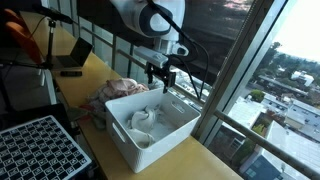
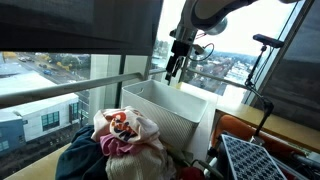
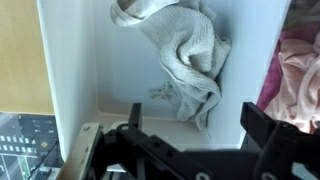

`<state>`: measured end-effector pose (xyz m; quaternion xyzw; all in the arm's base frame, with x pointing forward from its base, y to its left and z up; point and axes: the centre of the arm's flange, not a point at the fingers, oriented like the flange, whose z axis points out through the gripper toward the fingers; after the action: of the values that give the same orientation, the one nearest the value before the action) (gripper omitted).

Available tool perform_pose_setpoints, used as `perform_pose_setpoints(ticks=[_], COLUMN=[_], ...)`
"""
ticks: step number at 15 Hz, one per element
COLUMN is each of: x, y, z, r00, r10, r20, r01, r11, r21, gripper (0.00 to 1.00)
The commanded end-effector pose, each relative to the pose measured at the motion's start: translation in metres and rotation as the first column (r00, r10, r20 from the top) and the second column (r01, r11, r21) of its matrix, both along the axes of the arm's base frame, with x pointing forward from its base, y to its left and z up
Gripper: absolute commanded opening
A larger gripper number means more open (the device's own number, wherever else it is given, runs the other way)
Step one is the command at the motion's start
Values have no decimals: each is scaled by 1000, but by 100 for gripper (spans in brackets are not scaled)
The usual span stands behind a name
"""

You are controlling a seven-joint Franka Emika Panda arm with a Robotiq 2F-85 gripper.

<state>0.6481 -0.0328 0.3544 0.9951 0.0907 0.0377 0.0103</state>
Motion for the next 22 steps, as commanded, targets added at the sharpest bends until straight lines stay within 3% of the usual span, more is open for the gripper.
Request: perform_pose_setpoints(ticks=[1, 4, 10, 17, 18, 19, 22], x=[35, 38, 23, 28, 26, 23, 13], y=[-28, -39, -23, 0, 1, 0, -4], z=[-23, -60, -136, -217, -225, -231, -239], r00=[1000, 997, 989, 996, 997, 998, 998], r10=[-13, -26, -13, 12, 19, 29, 34], r20=[-27, -67, -151, -88, -75, -63, -45], r01=[14, 28, 21, 0, -9, -21, -29], r11=[1000, 999, 998, 991, 991, 992, 994], r21=[22, 26, 52, 133, 132, 126, 107], gripper=[100, 100, 100, 100, 75, 74, 51])
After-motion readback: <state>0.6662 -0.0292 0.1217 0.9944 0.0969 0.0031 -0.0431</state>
